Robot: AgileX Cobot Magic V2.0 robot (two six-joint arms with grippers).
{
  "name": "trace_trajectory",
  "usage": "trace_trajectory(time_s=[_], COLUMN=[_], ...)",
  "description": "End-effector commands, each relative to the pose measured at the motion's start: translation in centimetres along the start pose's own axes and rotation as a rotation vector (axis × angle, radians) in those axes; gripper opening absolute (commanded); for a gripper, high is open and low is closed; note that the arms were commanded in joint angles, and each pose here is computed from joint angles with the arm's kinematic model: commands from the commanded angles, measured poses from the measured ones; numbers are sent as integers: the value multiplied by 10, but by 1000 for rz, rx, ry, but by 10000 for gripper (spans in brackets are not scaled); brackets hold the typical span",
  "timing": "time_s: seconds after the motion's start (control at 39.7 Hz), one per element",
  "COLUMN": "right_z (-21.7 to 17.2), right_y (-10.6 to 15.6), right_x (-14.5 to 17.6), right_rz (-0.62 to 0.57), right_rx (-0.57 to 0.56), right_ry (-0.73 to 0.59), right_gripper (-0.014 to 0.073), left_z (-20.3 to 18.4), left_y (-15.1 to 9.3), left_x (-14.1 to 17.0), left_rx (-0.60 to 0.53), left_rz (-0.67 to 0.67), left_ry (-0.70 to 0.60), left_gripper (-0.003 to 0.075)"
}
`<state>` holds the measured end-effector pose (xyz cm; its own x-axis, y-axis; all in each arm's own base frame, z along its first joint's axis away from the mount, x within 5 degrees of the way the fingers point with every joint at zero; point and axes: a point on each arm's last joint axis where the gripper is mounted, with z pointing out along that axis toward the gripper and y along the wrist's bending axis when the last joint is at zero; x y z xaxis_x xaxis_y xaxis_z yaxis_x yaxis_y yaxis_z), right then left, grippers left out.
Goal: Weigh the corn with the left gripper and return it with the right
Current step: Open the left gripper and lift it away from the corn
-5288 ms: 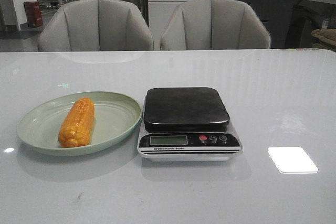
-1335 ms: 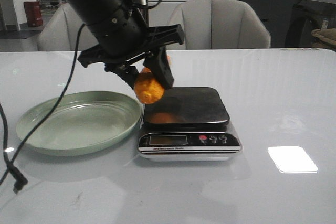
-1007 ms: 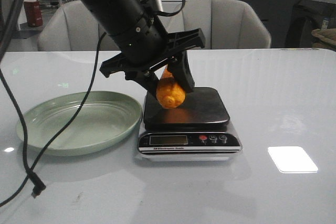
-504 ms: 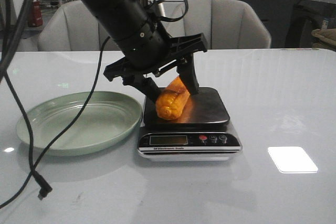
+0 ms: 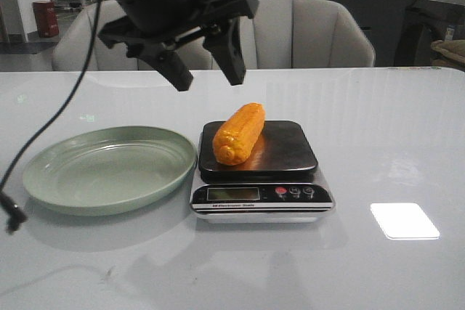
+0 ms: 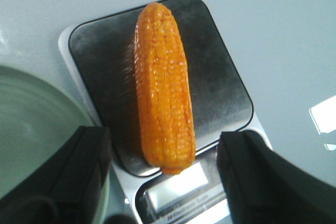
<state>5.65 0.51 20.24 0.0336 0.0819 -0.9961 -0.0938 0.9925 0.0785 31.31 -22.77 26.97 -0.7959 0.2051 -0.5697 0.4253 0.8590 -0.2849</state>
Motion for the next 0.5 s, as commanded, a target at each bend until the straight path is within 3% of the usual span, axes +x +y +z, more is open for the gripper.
trace_trajectory(time_s=[0.0,0.48], right_z=[-2,-2], right_y=[0,0], right_x=[-5,-5], right_rz=[-17,-17], right_rx=[-5,-5], right_ry=[-94,-94], right_gripper=[166,166], left_z=[-51,-153], left_y=[-6,14], left_x=[-1,102], left_rx=[14,17], left_rz=[34,95], left_ry=[-160,-384], left_gripper=[465,427])
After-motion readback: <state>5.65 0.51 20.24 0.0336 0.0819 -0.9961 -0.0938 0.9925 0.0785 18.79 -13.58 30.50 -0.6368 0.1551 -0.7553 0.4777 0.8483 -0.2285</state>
